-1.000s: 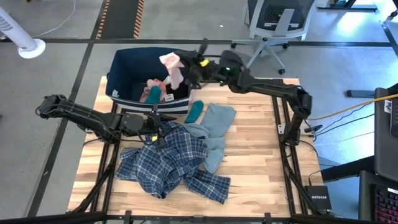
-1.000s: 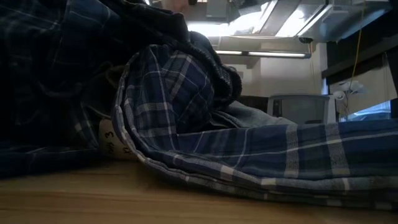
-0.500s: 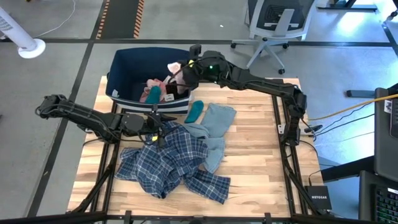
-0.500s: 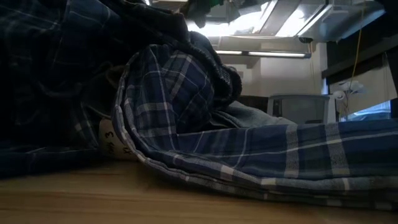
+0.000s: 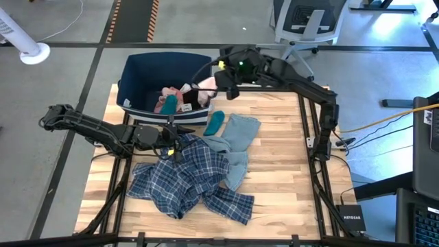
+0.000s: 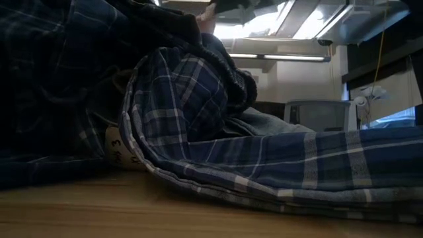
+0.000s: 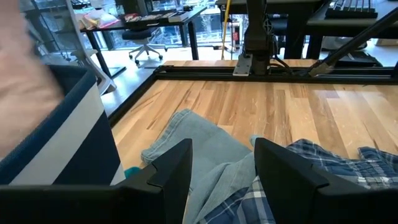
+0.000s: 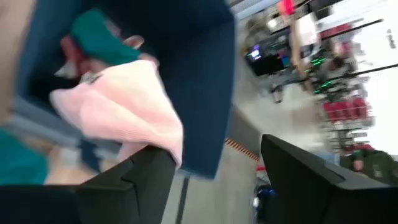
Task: Sort clothes
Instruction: Put the light orange sock into the blue laundry bin, then move the blue patterned pajama to the middle right
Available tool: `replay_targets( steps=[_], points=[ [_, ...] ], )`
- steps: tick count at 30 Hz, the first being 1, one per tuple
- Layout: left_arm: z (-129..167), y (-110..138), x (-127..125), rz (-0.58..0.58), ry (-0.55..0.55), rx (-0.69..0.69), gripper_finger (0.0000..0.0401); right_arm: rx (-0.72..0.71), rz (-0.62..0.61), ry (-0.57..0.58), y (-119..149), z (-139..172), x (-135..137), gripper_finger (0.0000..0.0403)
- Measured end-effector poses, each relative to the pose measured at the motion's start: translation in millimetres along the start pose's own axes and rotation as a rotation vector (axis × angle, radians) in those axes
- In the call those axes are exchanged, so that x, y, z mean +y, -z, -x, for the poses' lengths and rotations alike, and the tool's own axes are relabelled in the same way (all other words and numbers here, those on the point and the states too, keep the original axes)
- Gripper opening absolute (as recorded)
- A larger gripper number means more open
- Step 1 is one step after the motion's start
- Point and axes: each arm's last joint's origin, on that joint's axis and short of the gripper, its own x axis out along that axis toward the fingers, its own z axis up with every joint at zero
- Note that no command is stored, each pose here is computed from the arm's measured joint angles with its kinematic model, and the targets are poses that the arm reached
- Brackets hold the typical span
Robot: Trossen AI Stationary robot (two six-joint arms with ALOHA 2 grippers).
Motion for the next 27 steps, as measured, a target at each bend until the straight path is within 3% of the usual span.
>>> replay_targets(
  steps=[6, 14, 20, 27],
  points=[
    [0, 1, 0, 0.001, 0.000, 0.012, 0.0169, 0.006, -0.038, -0.088, 2, 15, -1, 0.0253],
    [0, 1, 0, 0.004, 0.000, 0.012, 0.0169, -0.040, -0.059, -0.035, -1, -9, 5, 0.0253],
    [0, 1, 0, 0.005, 0.000, 0.011, 0.0169, 0.015, -0.070, 0.108, -1, -18, 0, 0.0253],
    [0, 3, 0, 0.011, -0.001, 0.027, 0.0169, 0.026, 0.041, -0.123, -3, -6, 23, 0.0253]
  ],
)
